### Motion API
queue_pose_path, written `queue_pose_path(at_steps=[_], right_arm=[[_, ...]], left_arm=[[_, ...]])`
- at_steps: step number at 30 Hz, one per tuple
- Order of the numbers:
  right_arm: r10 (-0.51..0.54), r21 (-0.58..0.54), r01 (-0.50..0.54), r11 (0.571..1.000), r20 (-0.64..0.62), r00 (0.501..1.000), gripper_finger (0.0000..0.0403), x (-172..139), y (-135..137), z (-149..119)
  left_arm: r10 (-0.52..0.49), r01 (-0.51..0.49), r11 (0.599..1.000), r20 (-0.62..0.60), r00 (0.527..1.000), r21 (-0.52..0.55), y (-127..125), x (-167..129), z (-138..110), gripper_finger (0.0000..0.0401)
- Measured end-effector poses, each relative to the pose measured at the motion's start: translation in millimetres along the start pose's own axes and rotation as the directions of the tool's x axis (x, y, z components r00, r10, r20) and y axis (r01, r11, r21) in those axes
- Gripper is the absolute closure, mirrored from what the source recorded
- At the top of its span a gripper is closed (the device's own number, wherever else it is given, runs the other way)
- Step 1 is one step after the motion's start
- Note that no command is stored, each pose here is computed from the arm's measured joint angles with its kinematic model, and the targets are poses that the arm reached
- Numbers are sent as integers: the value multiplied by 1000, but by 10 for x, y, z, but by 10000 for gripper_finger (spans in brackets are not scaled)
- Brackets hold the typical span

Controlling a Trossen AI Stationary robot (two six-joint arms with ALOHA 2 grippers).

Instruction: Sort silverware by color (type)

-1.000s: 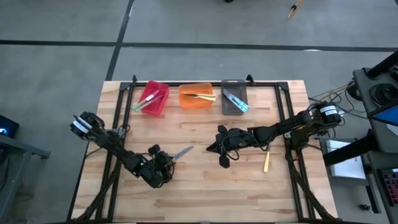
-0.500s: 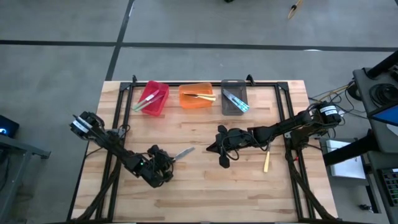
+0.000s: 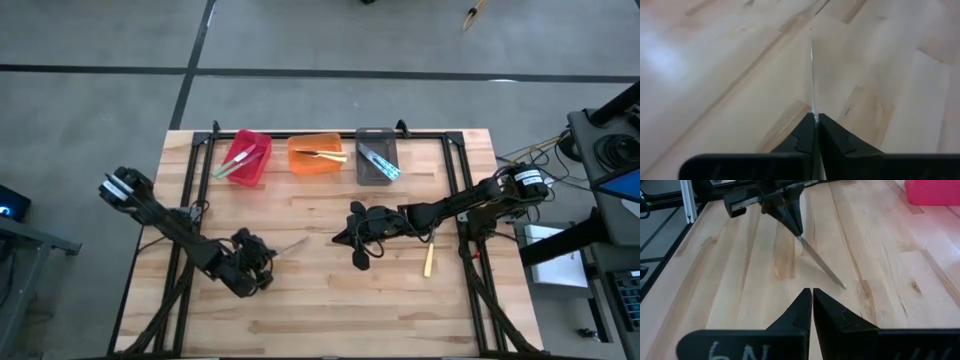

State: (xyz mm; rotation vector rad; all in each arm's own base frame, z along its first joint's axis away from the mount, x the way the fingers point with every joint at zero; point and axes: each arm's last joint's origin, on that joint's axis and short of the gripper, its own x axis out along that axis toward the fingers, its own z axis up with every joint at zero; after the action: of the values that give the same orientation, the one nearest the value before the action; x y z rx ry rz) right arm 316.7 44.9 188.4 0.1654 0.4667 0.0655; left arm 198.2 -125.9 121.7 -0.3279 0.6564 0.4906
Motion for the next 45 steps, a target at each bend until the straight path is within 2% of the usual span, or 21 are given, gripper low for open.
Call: queue_pose_path(at_steps=[10,13,18,21,24,28,32,39,45], right_arm=[[0,0,0,1000,0,1000,394,-1,1,1],[0,0,0,1000,1,1000,394,-1,1,1],[-6,48,4,999,43,999,394,-1,-6,47],[-77,139,64,988,91,993,394,4,-33,163],[-92,158,74,985,110,990,394,48,-32,269],[-108,168,98,981,52,993,394,275,-5,333],[-139,148,149,978,-74,988,394,593,-6,356],[-212,175,269,947,-286,935,394,976,-23,373],[-269,182,332,926,-301,915,394,1140,-60,412]], left_arm=[[-26,27,999,26,999,-22,71,-190,184,398],[-70,68,995,16,997,74,72,-253,237,399],[-150,172,957,-108,983,236,90,-322,244,400],[-114,159,948,-171,979,276,149,-322,196,400],[-71,132,938,-196,978,320,190,-313,164,401],[-59,133,919,-204,977,371,200,-313,149,401],[-58,153,898,-233,971,413,211,-339,120,401],[-88,234,857,-316,945,460,200,-439,-28,401],[-50,176,864,-269,962,471,261,-427,-85,401]])
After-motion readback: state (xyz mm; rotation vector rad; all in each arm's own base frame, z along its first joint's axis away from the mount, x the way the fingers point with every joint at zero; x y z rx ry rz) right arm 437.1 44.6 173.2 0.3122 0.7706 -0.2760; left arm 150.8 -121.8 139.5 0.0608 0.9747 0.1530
